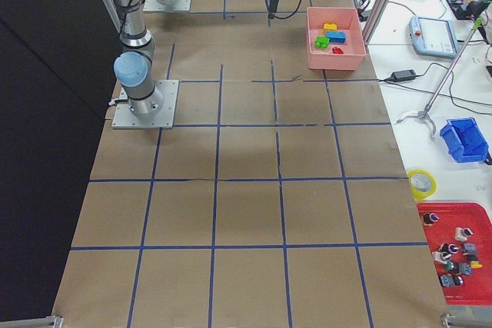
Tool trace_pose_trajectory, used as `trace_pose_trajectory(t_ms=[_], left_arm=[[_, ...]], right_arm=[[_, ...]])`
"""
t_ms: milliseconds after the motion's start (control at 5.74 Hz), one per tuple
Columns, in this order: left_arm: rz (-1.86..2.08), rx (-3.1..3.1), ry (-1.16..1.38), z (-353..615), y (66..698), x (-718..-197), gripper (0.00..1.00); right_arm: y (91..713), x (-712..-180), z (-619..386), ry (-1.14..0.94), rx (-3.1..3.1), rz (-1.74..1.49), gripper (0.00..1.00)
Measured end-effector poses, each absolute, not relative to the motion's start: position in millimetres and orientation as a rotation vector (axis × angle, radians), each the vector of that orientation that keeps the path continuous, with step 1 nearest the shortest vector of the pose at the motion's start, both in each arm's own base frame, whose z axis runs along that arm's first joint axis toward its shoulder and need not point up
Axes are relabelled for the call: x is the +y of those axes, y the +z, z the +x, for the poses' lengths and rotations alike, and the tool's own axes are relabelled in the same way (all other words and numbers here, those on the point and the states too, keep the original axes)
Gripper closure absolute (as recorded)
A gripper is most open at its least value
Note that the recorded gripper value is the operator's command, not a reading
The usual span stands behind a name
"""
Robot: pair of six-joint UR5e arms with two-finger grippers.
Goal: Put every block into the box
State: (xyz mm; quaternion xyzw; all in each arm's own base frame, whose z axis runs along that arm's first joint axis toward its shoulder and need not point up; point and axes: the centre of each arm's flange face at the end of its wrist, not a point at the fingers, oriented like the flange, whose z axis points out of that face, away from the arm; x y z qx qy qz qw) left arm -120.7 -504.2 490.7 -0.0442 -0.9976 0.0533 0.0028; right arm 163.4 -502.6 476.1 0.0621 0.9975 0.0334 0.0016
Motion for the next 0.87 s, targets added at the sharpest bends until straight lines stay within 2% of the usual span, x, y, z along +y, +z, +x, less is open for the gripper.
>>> trace_pose_trajectory(t_ms=[348, 871], left_arm=[[-0.139, -3.127, 0.166, -120.8, 490.3, -504.1, 0.01], [-0.133, -3.122, 0.163, -121.4, 489.5, -504.2, 0.01]], right_arm=[[450.1, -467.6, 160.7, 0.068, 3.141, 0.171, 0.00], [447.0, -464.1, 164.4, -0.008, 3.141, 0.125, 0.00]])
